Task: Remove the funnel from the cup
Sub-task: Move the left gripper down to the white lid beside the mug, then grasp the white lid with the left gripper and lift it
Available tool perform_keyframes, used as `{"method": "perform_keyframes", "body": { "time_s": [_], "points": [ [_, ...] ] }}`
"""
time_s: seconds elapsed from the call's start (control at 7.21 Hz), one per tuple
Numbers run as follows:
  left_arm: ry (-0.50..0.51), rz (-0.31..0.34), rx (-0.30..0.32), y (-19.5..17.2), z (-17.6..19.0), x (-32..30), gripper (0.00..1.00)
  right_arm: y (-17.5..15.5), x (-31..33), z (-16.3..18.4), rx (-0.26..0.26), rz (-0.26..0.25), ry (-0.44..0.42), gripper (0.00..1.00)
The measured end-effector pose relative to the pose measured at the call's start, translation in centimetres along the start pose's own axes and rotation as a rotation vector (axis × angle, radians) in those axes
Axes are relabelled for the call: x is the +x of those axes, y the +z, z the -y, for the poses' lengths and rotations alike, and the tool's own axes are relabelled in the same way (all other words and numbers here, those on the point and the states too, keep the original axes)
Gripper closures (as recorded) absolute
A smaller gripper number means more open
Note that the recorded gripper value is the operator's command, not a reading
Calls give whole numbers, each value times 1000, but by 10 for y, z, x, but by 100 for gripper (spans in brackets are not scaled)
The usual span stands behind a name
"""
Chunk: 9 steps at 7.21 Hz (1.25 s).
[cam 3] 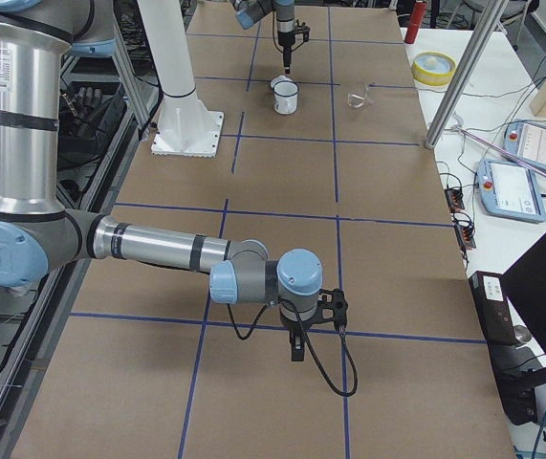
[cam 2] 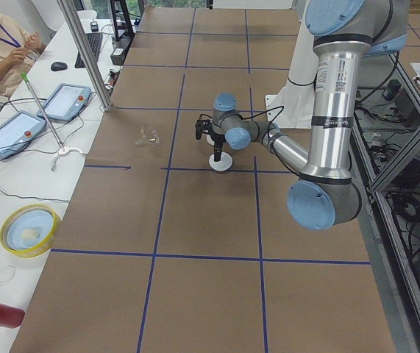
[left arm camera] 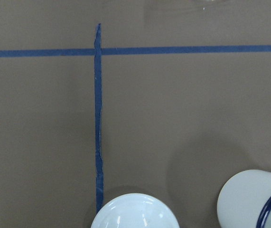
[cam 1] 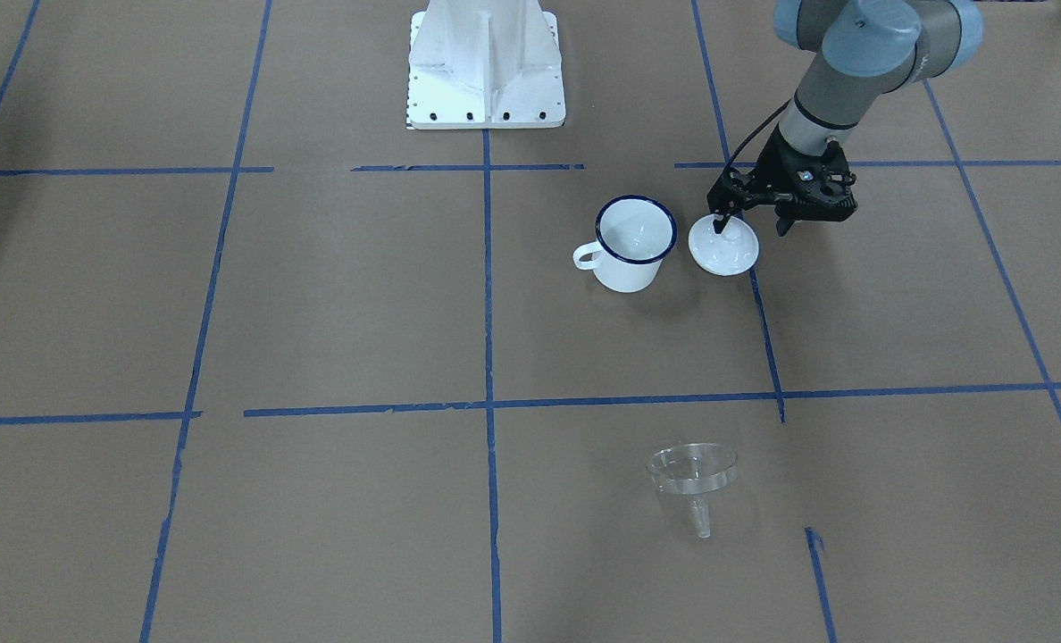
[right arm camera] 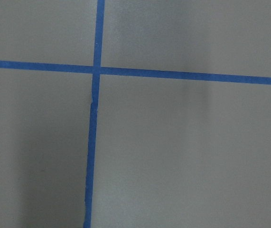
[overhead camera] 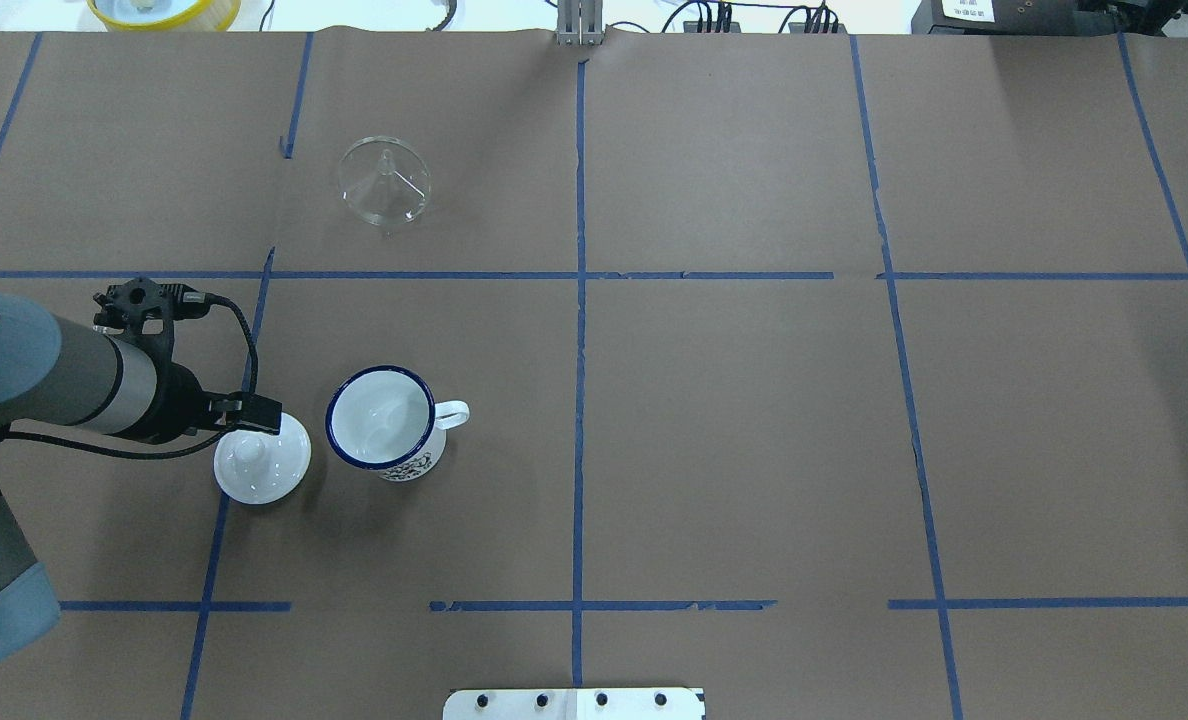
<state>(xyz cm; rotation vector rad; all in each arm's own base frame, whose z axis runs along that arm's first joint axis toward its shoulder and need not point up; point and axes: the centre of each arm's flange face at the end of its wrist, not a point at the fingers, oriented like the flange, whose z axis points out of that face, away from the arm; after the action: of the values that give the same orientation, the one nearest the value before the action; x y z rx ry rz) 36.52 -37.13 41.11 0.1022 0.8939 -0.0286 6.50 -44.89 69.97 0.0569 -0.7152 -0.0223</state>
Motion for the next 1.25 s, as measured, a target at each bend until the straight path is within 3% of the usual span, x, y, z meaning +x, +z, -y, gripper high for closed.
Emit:
{"method": "perform_keyframes", "body": {
  "time_s": [0.69, 0.97, 1.11, 1.25],
  "points": [
    [-24, 35, -9, 18, -17, -1, 1, 0, 0, 0, 0, 0, 0, 0],
    [-24, 42, 4, 18, -16, -1, 37, 0, 0, 0, 0, 0, 0, 0],
    [-25, 43, 9, 18, -15, 0, 44, 0, 0, 0, 0, 0, 0, 0],
    [-25, 44, 11, 18, -14, 0, 45, 0, 0, 0, 0, 0, 0, 0]
  ]
}}
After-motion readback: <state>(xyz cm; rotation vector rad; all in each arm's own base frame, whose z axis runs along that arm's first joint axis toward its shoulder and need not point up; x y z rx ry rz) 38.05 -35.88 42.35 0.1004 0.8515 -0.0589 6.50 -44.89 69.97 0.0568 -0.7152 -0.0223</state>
